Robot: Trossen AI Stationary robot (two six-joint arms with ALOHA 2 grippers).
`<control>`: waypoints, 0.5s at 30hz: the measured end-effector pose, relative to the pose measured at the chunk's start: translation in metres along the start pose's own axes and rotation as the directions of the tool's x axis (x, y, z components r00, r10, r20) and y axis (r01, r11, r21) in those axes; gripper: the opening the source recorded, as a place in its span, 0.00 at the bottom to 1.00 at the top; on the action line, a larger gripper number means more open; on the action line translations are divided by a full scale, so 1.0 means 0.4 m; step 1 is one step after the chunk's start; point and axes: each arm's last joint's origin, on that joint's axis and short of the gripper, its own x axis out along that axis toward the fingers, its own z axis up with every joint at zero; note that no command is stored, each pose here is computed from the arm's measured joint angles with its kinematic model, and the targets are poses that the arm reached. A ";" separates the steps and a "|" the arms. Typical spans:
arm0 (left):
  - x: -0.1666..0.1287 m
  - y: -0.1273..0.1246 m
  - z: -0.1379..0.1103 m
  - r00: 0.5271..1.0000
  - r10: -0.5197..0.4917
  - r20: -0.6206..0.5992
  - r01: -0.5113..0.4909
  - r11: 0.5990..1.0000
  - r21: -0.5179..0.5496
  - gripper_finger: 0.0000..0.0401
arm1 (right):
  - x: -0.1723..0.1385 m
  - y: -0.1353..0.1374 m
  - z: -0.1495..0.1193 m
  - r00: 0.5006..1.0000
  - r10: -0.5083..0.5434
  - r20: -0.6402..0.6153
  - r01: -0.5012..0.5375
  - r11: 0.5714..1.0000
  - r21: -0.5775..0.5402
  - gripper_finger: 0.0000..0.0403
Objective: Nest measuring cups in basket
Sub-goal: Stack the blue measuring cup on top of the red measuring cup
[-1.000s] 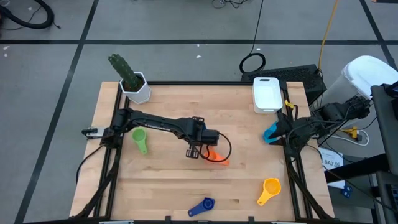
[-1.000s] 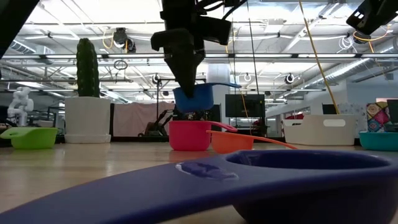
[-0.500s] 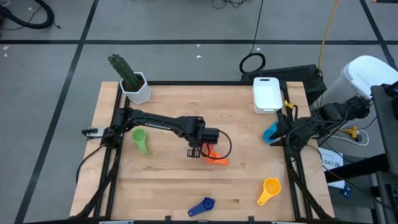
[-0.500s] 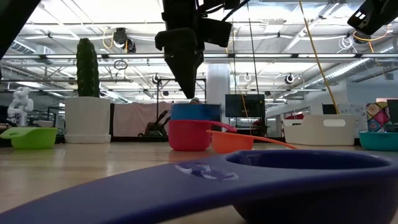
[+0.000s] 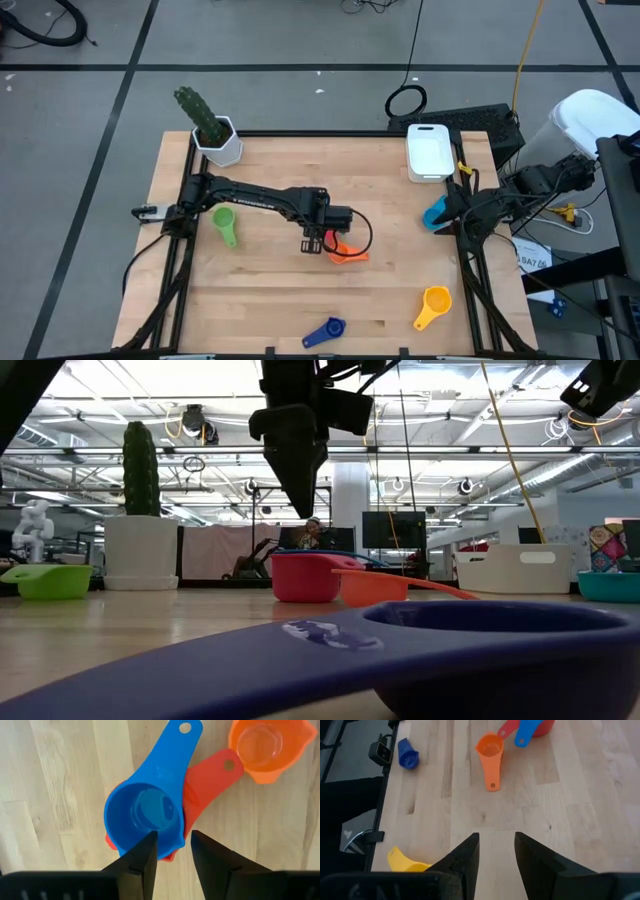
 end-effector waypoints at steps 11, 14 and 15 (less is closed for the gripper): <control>-0.019 -0.099 0.000 0.988 -0.156 0.007 0.153 0.976 0.155 0.27 | -0.002 -0.015 -0.027 0.992 -0.067 -0.109 0.076 0.993 0.088 0.29; -0.026 -0.132 -0.002 0.987 -0.163 0.008 0.158 0.968 0.197 0.24 | -0.002 -0.020 -0.030 0.988 -0.109 -0.109 0.120 0.988 0.099 0.29; -0.028 -0.141 -0.003 0.986 -0.165 0.008 0.160 0.965 0.205 0.24 | -0.001 -0.021 -0.031 0.987 -0.124 -0.105 0.135 0.986 0.103 0.29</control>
